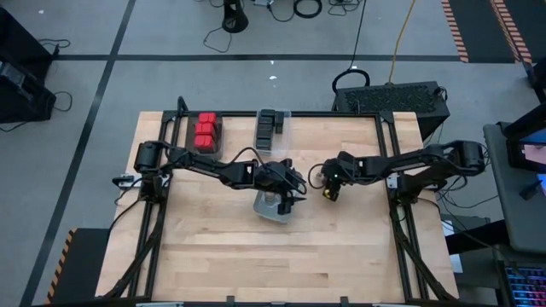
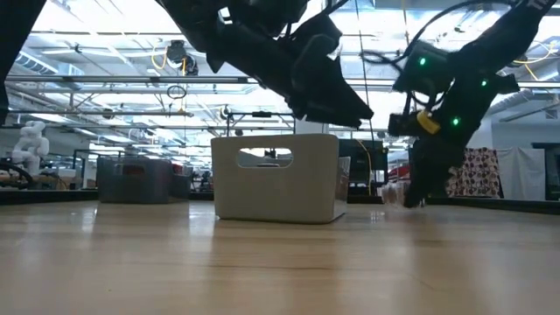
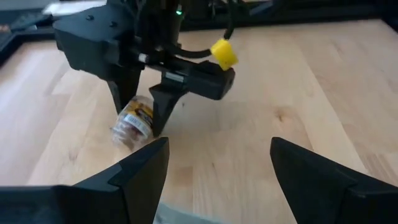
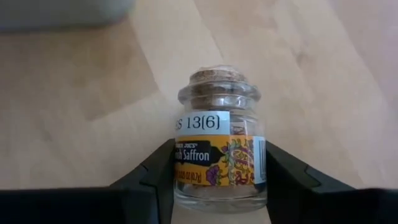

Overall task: Sort spices by type
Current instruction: Put the brown seasoning bottle into the gray bin

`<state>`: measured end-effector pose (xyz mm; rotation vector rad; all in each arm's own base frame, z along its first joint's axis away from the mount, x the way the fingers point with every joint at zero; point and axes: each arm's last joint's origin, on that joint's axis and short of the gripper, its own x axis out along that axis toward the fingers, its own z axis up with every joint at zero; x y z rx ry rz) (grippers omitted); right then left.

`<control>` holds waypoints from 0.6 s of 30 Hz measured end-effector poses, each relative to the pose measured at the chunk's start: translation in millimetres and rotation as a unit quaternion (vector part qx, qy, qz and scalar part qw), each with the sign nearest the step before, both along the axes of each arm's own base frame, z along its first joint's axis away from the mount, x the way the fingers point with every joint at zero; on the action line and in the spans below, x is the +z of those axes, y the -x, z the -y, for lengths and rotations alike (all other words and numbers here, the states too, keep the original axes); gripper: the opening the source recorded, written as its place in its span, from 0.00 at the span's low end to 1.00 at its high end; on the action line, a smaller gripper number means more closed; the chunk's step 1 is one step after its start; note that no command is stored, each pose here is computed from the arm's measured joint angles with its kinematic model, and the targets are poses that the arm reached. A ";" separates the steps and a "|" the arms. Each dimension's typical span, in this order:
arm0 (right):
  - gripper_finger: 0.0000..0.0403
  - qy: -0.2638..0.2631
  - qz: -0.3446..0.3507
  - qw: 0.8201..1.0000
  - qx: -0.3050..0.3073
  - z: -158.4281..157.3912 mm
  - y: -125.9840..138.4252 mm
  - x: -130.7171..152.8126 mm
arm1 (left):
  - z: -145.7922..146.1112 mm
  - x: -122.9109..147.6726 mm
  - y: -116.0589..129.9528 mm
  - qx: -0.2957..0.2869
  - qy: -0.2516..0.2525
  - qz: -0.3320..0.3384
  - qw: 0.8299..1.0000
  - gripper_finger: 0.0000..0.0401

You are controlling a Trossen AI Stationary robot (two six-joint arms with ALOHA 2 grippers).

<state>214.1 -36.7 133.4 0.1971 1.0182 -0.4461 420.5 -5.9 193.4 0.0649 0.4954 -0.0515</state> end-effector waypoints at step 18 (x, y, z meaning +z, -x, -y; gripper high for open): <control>0.40 -0.071 0.209 0.955 0.199 -61.7 2.6 62.0 | 1.8 11.9 -5.4 -0.071 -0.039 0.073 0.994 0.71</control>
